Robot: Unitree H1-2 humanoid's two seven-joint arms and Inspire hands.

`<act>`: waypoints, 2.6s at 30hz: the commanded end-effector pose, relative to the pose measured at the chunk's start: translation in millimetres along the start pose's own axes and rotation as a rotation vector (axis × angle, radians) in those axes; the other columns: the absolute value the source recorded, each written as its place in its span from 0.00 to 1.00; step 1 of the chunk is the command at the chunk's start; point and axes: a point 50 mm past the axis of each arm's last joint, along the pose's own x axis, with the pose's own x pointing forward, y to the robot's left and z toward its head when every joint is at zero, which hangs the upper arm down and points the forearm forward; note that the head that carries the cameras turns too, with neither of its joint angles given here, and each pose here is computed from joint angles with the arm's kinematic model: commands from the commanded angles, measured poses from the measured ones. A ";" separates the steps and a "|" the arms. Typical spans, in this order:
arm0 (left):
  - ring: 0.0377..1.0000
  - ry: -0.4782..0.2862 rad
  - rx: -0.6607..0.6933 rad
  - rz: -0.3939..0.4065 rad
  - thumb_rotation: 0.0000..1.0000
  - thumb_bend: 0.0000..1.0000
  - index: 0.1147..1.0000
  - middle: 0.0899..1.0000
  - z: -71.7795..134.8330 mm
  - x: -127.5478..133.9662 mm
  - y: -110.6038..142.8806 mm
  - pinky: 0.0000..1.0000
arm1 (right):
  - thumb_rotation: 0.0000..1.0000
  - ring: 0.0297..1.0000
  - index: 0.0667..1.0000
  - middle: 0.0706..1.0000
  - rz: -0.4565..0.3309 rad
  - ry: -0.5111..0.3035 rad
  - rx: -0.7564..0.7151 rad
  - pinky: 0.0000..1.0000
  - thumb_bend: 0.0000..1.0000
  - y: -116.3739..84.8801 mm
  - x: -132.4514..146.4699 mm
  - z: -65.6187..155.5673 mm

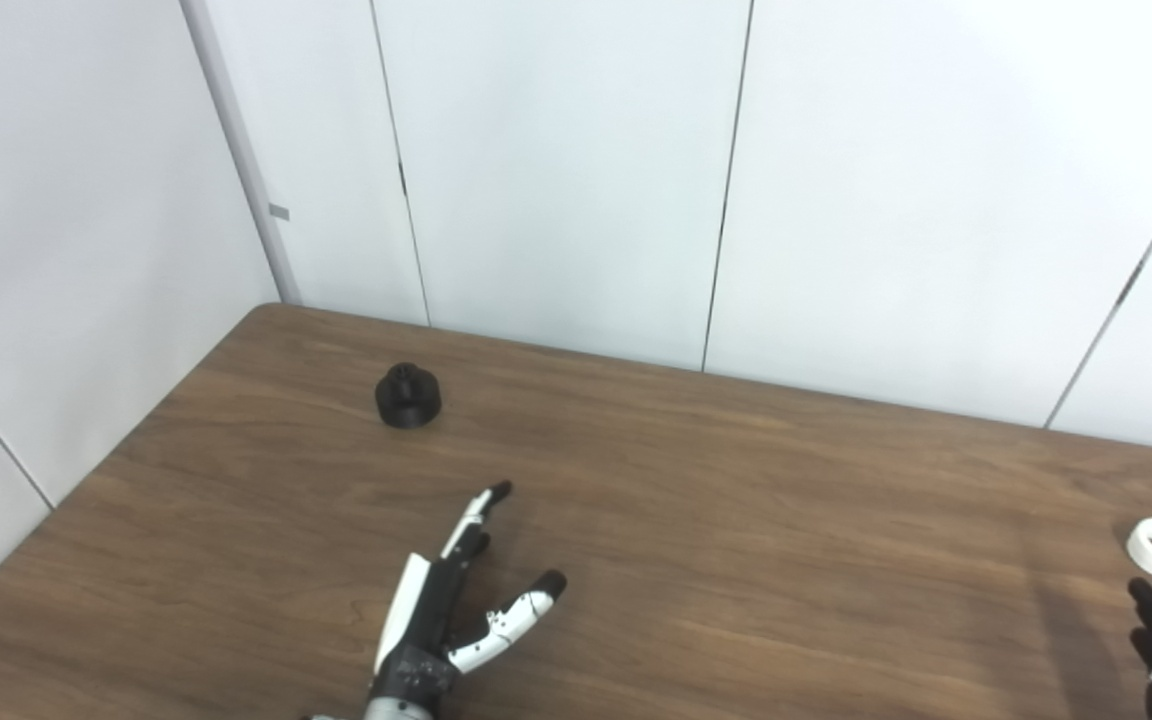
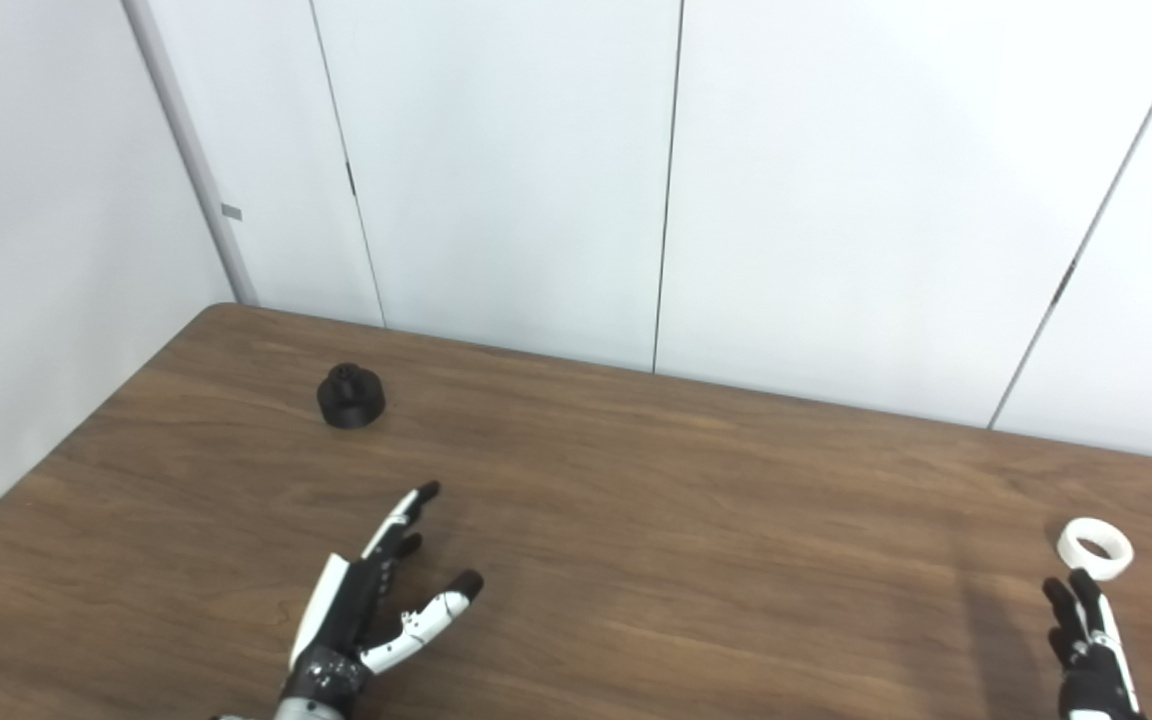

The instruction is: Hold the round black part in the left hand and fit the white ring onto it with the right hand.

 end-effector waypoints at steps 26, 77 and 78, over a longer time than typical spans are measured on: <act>1.00 0.023 0.481 0.320 0.36 0.95 0.85 0.97 46.5 106.1 90.2 1.00 | 1.00 0.98 0.99 0.95 -0.017 0.106 0.011 1.00 0.42 7.2 -17.0 -32.4; 1.00 0.312 0.654 0.221 0.39 1.00 0.82 0.98 14.2 250.9 121.6 1.00 | 1.00 1.00 1.00 0.96 -0.002 0.085 0.021 1.00 0.43 1.4 -30.3 -27.3; 1.00 0.313 0.655 0.216 0.39 1.00 0.82 0.98 14.1 252.2 121.2 1.00 | 1.00 1.00 1.00 0.96 -0.003 0.082 0.021 1.00 0.43 1.4 -30.5 -27.1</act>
